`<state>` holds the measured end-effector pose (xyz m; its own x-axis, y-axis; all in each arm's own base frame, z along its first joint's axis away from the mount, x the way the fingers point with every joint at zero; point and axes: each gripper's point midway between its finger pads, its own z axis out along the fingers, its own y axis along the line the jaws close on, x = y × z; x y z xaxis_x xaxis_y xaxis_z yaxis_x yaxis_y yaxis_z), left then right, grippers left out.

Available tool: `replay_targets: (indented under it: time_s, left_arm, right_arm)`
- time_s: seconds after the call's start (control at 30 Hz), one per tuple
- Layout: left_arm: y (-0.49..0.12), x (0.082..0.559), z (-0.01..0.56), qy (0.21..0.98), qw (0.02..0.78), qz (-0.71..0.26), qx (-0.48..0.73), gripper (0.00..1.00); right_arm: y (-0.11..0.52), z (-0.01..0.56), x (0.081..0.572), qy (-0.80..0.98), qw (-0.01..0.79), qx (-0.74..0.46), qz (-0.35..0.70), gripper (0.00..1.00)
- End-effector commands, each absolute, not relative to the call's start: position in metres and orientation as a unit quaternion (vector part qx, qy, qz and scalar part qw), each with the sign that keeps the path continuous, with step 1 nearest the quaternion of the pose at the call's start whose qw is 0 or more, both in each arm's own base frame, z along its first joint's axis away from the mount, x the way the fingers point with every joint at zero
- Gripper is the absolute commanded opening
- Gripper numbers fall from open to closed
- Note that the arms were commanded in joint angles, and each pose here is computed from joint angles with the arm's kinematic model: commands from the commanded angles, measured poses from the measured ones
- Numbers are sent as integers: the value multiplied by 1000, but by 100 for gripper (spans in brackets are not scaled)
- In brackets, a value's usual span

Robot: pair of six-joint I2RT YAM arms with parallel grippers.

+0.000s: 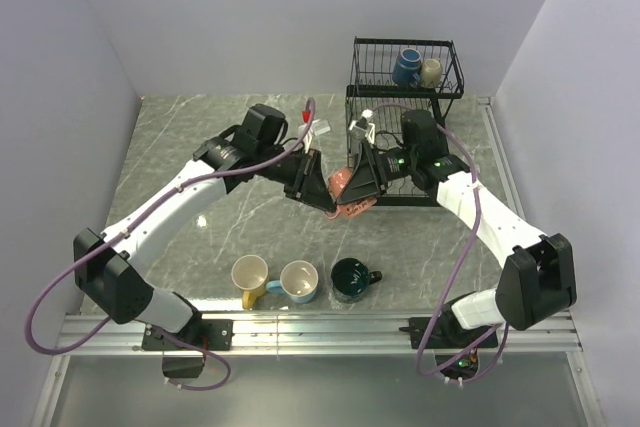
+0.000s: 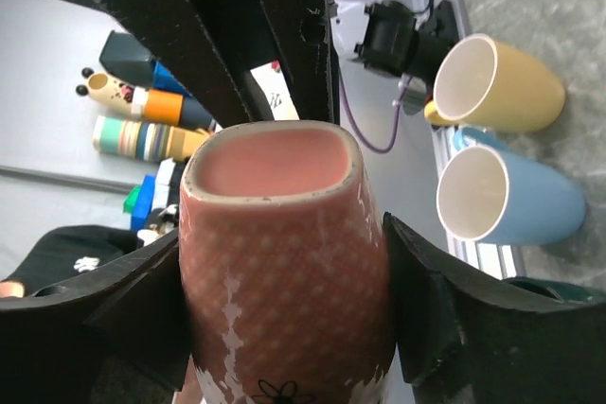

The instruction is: Load the cups into the dish rack

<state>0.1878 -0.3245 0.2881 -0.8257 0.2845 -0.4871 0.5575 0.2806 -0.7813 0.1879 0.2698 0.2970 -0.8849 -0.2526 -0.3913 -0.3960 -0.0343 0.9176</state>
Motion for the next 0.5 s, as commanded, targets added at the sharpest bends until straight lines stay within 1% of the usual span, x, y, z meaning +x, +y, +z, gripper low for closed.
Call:
replay_targets:
  time_s: [0.0, 0.03, 0.07, 0.2, 0.37, 0.43, 0.47]
  left_arm:
    - [-332, 192, 288, 789, 151, -518, 292, 0]
    - [-333, 192, 283, 793, 151, -509, 298, 0]
    - [-337, 190, 280, 795, 146, -504, 304, 0]
    - [-350, 171, 266, 796, 115, -493, 333, 0]
    - [-350, 166, 262, 799, 111, -483, 341, 0]
    - [-348, 165, 261, 799, 111, -481, 343, 0]
    - [-347, 165, 261, 801, 115, -477, 342, 0]
  right_arm:
    - [272, 309, 172, 679, 38, -263, 685, 67]
    - [273, 308, 172, 681, 36, -264, 683, 63]
    - [274, 310, 174, 679, 48, -272, 680, 62]
    - [277, 308, 179, 683, 38, -266, 679, 62]
    - [279, 307, 184, 685, 40, -267, 676, 61]
    - [279, 307, 185, 685, 41, -267, 677, 63]
    - [277, 306, 186, 687, 42, -263, 676, 68]
